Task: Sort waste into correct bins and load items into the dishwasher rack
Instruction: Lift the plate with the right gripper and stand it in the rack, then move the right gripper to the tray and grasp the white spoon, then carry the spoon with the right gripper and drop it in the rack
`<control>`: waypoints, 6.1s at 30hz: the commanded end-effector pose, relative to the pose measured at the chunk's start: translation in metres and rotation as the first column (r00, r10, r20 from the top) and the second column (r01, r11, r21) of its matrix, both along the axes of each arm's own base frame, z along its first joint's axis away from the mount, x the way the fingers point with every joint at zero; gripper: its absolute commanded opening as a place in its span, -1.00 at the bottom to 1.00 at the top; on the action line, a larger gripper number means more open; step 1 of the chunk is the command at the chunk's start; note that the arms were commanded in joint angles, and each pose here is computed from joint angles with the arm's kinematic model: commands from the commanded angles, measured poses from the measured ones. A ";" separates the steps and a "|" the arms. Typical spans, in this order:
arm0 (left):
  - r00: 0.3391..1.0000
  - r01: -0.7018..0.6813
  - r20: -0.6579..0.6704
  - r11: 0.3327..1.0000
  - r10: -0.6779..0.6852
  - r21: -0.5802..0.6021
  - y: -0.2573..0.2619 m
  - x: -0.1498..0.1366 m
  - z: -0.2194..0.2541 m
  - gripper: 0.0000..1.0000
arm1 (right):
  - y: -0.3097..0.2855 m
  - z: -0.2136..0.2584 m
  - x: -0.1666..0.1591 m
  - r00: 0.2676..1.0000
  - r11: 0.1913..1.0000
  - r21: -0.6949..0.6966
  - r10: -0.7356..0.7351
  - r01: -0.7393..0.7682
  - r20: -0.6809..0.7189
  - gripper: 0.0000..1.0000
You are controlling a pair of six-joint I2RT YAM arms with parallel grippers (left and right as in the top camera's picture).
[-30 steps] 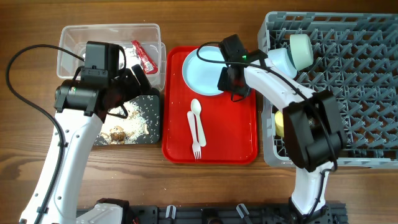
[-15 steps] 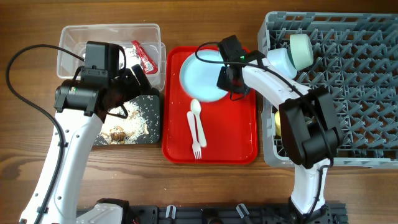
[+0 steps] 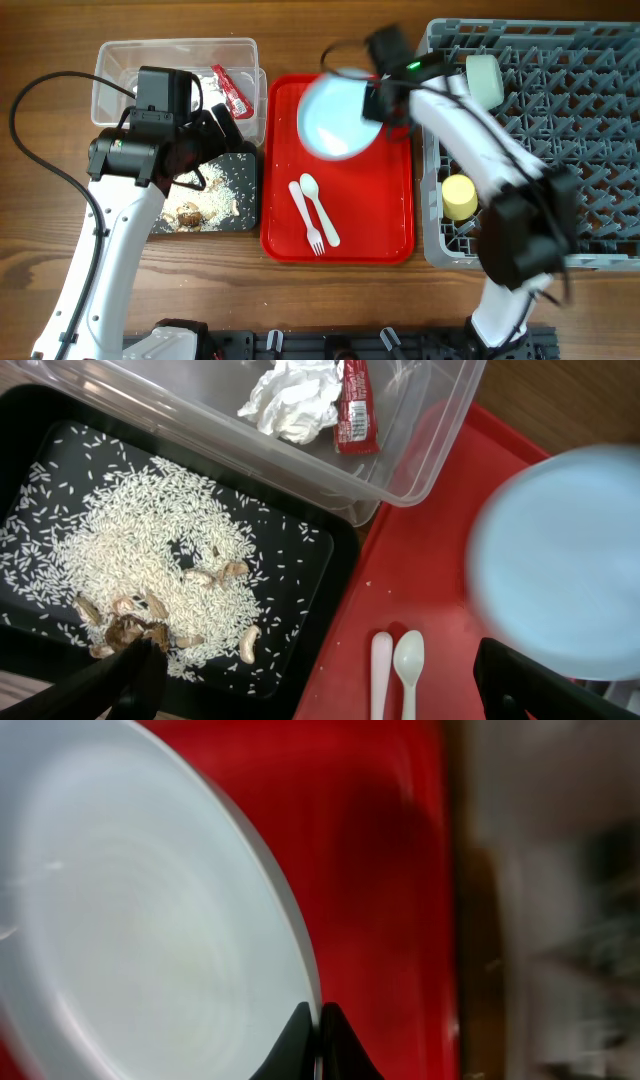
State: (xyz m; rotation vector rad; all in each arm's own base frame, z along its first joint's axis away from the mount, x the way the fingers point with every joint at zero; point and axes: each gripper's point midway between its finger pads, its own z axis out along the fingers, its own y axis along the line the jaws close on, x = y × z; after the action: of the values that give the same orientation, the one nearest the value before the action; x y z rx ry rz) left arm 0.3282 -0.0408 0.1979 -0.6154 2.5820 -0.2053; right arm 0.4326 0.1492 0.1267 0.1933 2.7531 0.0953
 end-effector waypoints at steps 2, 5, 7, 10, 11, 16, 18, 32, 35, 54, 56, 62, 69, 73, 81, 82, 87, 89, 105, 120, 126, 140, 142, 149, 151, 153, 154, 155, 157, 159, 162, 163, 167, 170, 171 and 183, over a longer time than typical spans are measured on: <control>0.999 -0.016 0.033 1.000 0.016 0.011 0.006 0.001 0.011 1.00 | -0.097 0.187 0.004 0.874 0.948 -0.236 -0.080 0.216 0.479 -0.91; 0.999 -0.016 0.033 1.000 0.016 0.011 0.006 0.001 0.011 1.00 | -0.155 0.240 -0.023 0.819 0.815 -0.437 -0.078 0.381 0.569 -0.91; 0.999 -0.016 0.033 1.000 0.016 0.011 0.006 0.001 0.011 1.00 | -0.188 0.263 -0.040 0.816 0.702 -0.553 -0.070 0.449 0.574 -0.91; 0.999 -0.016 0.033 1.000 0.016 0.011 0.006 0.001 0.011 1.00 | -0.222 0.272 -0.053 0.849 0.590 -0.665 -0.068 0.458 0.524 -0.91; 0.999 -0.016 0.033 1.000 0.016 0.011 0.006 0.001 0.011 1.00 | -0.234 0.271 -0.054 0.869 0.562 -0.701 -0.069 0.440 0.490 -0.91; 0.999 -0.016 0.033 1.000 0.016 0.011 0.006 0.001 0.011 1.00 | -0.277 0.257 -0.042 0.919 0.500 -0.783 -0.072 0.370 0.388 -0.91; 0.999 -0.016 0.033 1.000 0.016 0.011 0.006 0.001 0.011 1.00 | -0.289 0.251 -0.035 0.933 0.479 -0.808 -0.072 0.343 0.353 -0.91; 0.999 -0.016 0.033 1.000 0.016 0.011 0.006 0.001 0.011 1.00 | -0.307 0.135 0.033 0.997 0.525 -0.850 0.074 -0.045 -0.007 -0.91; 0.999 -0.016 0.033 1.000 0.016 0.011 0.006 0.001 0.011 1.00 | -0.307 0.114 0.036 0.995 0.529 -0.844 0.073 -0.090 -0.061 -0.91; 0.999 -0.016 0.033 1.000 0.016 0.011 0.006 0.001 0.011 1.00 | -0.334 0.135 0.043 0.999 0.405 -0.914 -0.034 0.025 0.013 -0.91; 0.999 -0.016 0.033 1.000 0.016 0.011 0.006 0.001 0.011 1.00 | -0.333 0.134 0.044 1.000 0.405 -0.914 -0.015 0.001 -0.005 -0.91; 0.999 -0.016 0.033 1.000 0.016 0.011 0.006 0.001 0.011 1.00 | -0.315 0.111 0.052 0.993 0.503 -0.858 0.105 -0.103 -0.057 -0.91; 0.999 -0.016 0.033 1.000 0.016 0.010 0.006 0.001 0.011 1.00 | -0.308 0.101 0.051 0.992 0.555 -0.825 0.117 -0.106 -0.049 -0.91; 0.999 -0.016 0.033 1.000 0.016 0.011 0.006 0.001 0.011 1.00 | -0.306 0.100 0.053 0.990 0.565 -0.817 0.130 -0.113 -0.047 -0.42; 0.999 -0.016 0.033 1.000 0.016 0.011 0.006 0.001 0.011 1.00 | -0.299 0.102 0.058 0.993 0.628 -0.777 0.103 -0.024 0.053 0.99; 0.999 -0.016 0.033 1.000 0.016 0.011 0.006 0.001 0.011 1.00 | -0.298 0.106 0.057 0.993 0.636 -0.771 0.091 0.001 0.077 1.00; 0.999 -0.016 0.033 1.000 0.016 0.011 0.006 0.001 0.011 1.00 | -0.285 0.156 0.049 0.958 0.707 -0.683 0.027 0.184 0.287 1.00; 0.999 -0.016 0.033 1.000 0.016 0.011 0.006 0.001 0.011 1.00 | -0.271 0.178 0.044 0.930 0.751 -0.622 0.030 0.221 0.366 1.00; 0.999 -0.016 0.033 1.000 0.016 0.011 0.006 0.001 0.011 1.00 | -0.014 0.164 -0.066 0.876 0.792 0.395 0.350 -0.466 0.332 0.93; 0.999 -0.016 0.033 1.000 0.016 0.011 0.006 0.001 0.011 1.00 | 0.109 -0.054 -0.156 0.781 0.792 0.158 0.609 -0.590 -0.138 0.52; 0.999 -0.016 0.033 1.000 0.016 0.011 0.006 0.001 0.011 1.00 | 0.110 -0.095 -0.164 0.777 0.806 0.061 0.584 -0.588 -0.236 0.39; 0.999 -0.016 0.033 1.000 0.016 0.011 0.006 0.001 0.011 1.00 | 0.120 -0.137 -0.154 0.762 0.794 0.057 0.599 -0.605 -0.248 0.02; 0.999 -0.016 0.033 1.000 0.016 0.011 0.006 0.001 0.011 1.00 | 0.120 -0.141 -0.154 0.760 0.793 0.056 0.600 -0.607 -0.251 -0.12; 0.999 -0.016 0.033 1.000 0.016 0.011 0.006 0.001 0.011 1.00 | 0.113 -0.155 -0.161 0.752 0.798 0.053 0.585 -0.600 -0.302 -0.84; 0.999 -0.016 0.033 1.000 0.016 0.011 0.006 0.001 0.011 1.00 | 0.109 -0.156 -0.164 0.753 0.804 0.052 0.576 -0.593 -0.318 -0.91; 0.999 -0.016 0.033 1.000 0.016 0.011 0.006 0.001 0.011 1.00 | 0.104 -0.156 -0.163 0.770 0.826 0.052 0.544 -0.561 -0.333 -0.91; 0.999 -0.016 0.033 1.000 0.016 0.011 0.006 0.001 0.011 1.00 | 0.101 -0.154 -0.163 0.778 0.837 0.056 0.529 -0.545 -0.339 -0.91; 0.999 -0.016 0.033 1.000 0.016 0.010 0.006 0.001 0.011 1.00 | 0.099 -0.152 -0.162 0.785 0.848 0.063 0.513 -0.526 -0.346 -0.92; 0.999 -0.016 0.033 1.000 0.016 0.011 0.006 0.001 0.011 1.00 | 0.096 -0.144 -0.159 0.792 0.858 0.087 0.503 -0.507 -0.346 -0.92; 0.999 -0.016 0.033 1.000 0.016 0.011 0.006 0.001 0.011 1.00 | 0.090 -0.130 -0.152 0.807 0.869 0.095 0.487 -0.485 -0.334 -0.92; 0.999 -0.016 0.033 1.000 0.016 0.011 0.006 0.001 0.011 1.00 | 0.081 -0.090 -0.132 0.849 0.889 0.105 0.458 -0.447 -0.263 -0.92; 0.999 -0.016 0.033 1.000 0.016 0.011 0.006 0.001 0.011 1.00 | 0.079 -0.079 -0.127 0.859 0.892 0.107 0.451 -0.438 -0.241 -0.92; 0.999 -0.016 0.033 1.000 0.016 0.011 0.006 0.001 0.011 1.00 | 0.054 -0.007 -0.104 0.917 0.917 0.125 0.389 -0.378 -0.086 -0.91; 0.999 -0.016 0.033 1.000 0.016 0.011 0.006 0.001 0.011 1.00 | 0.015 0.042 -0.094 0.955 0.948 0.110 0.296 -0.298 0.031 -0.92; 0.999 -0.016 0.033 1.000 0.016 0.011 0.006 0.001 0.011 1.00 | -0.002 0.055 -0.092 0.963 0.959 0.089 0.263 -0.268 0.062 -0.91; 0.999 -0.016 0.033 1.000 0.016 0.011 0.006 0.001 0.011 1.00 | -0.191 0.091 -0.086 0.824 0.838 0.121 -0.546 0.532 0.154 -0.91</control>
State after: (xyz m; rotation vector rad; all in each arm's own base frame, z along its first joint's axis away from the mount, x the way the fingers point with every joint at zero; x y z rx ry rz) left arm 0.3281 -0.0408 0.1979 -0.6154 2.5820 -0.2053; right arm 0.3412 -0.0067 0.2232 0.5786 2.5389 0.0810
